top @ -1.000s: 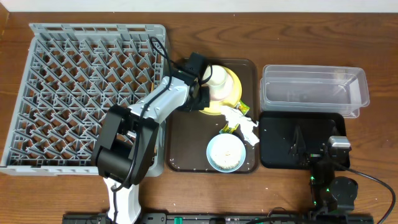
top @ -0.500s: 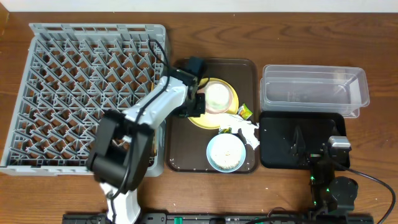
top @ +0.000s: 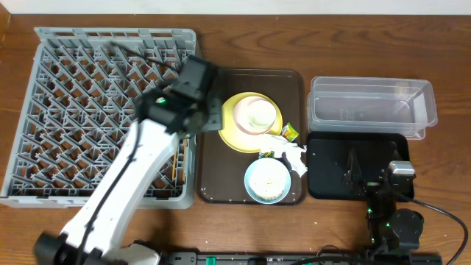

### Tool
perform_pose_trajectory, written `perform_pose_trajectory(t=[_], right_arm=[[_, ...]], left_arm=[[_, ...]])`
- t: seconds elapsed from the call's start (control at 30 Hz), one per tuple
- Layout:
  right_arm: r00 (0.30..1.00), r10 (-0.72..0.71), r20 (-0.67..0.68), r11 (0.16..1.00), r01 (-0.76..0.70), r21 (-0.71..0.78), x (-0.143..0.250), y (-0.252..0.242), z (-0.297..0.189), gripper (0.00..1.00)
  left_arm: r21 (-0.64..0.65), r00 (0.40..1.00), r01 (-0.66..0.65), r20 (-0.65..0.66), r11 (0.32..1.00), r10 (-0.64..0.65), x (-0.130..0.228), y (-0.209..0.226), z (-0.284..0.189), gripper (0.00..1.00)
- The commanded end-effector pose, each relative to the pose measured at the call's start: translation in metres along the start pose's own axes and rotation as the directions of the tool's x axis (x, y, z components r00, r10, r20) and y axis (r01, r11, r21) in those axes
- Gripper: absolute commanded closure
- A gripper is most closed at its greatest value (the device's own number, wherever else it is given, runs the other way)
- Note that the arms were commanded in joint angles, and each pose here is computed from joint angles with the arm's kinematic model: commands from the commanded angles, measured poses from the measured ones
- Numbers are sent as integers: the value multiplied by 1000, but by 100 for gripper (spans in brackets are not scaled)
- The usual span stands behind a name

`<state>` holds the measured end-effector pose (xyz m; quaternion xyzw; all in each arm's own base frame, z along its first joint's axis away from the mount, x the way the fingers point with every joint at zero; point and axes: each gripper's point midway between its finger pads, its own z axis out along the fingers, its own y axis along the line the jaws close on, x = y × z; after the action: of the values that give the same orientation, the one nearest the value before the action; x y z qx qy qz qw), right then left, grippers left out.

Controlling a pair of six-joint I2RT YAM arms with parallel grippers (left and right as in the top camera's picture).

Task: Sort waste into correct bins and load items into the dishwasher

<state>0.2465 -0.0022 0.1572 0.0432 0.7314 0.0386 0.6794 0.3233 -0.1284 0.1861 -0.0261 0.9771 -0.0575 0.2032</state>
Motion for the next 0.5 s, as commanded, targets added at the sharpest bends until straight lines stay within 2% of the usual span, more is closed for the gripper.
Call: perform_pose_trajectory(t=[0.0,0.03,0.1,0.17,0.37,0.47], right_arm=[[1000,7,-1,1000,-7,-4,1,1,0,1],[1000,7,-1,1000,-7,-4,1,1,0,1],[1000,7,-1,1000,-7,-4,1,1,0,1],[1000,7,-1,1000,-7,-4,1,1,0,1],[1000,8,1,1000,-8,-14,0,3,0,1],[998,60,-6,996,-60,-68,0,13,-1,1]], left_arm=[[-153,992,94,94,984,-80,-8,53,-30,38],[-177,990,116,103,977,-99,-8,64,-36,37],[-204,985,157,104,966,-138,-3,83,-45,26],[-227,982,185,91,956,-168,4,96,-51,20],[-255,977,213,70,943,-202,12,110,-55,14],[-256,977,213,70,943,-202,12,110,-55,12]])
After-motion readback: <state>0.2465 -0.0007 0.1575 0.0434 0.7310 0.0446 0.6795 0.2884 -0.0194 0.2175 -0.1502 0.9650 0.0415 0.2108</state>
